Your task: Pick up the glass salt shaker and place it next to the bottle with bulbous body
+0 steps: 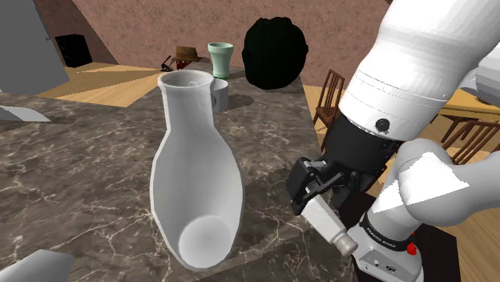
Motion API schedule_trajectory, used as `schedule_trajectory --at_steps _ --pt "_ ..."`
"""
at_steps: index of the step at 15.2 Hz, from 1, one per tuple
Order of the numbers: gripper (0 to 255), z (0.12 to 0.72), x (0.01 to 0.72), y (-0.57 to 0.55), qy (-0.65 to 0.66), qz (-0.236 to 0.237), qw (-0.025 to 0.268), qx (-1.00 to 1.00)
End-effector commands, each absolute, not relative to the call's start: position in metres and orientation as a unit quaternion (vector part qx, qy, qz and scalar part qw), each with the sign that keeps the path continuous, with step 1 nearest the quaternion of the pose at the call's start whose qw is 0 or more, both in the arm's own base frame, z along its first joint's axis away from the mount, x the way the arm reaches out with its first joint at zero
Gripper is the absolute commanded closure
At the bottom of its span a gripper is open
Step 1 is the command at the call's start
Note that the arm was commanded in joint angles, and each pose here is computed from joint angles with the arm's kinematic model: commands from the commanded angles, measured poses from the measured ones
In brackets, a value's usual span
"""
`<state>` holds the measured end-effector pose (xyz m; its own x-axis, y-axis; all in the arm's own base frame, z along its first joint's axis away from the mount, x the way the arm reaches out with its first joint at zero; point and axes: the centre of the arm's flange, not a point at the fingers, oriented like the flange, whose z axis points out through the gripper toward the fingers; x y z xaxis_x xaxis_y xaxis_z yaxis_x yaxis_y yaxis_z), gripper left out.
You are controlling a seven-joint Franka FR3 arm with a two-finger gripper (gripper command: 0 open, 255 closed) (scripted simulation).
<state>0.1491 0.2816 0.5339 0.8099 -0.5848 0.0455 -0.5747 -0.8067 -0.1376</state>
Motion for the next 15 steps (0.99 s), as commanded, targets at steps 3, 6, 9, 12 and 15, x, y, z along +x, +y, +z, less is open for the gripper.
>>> schedule_trajectory --at_steps 3,6,9,12,15 --pt "0 0.533 0.15 0.281 0.306 -0.042 0.057 -0.949" --pt "0 0.559 0.147 0.279 0.306 -0.042 0.057 -0.949" --pt "0 0.582 0.144 0.277 0.306 -0.042 0.057 -0.949" --pt "0 0.582 0.144 0.277 0.306 -0.042 0.057 -0.949" --pt "0 0.582 0.144 0.277 0.306 -0.042 0.057 -0.949"
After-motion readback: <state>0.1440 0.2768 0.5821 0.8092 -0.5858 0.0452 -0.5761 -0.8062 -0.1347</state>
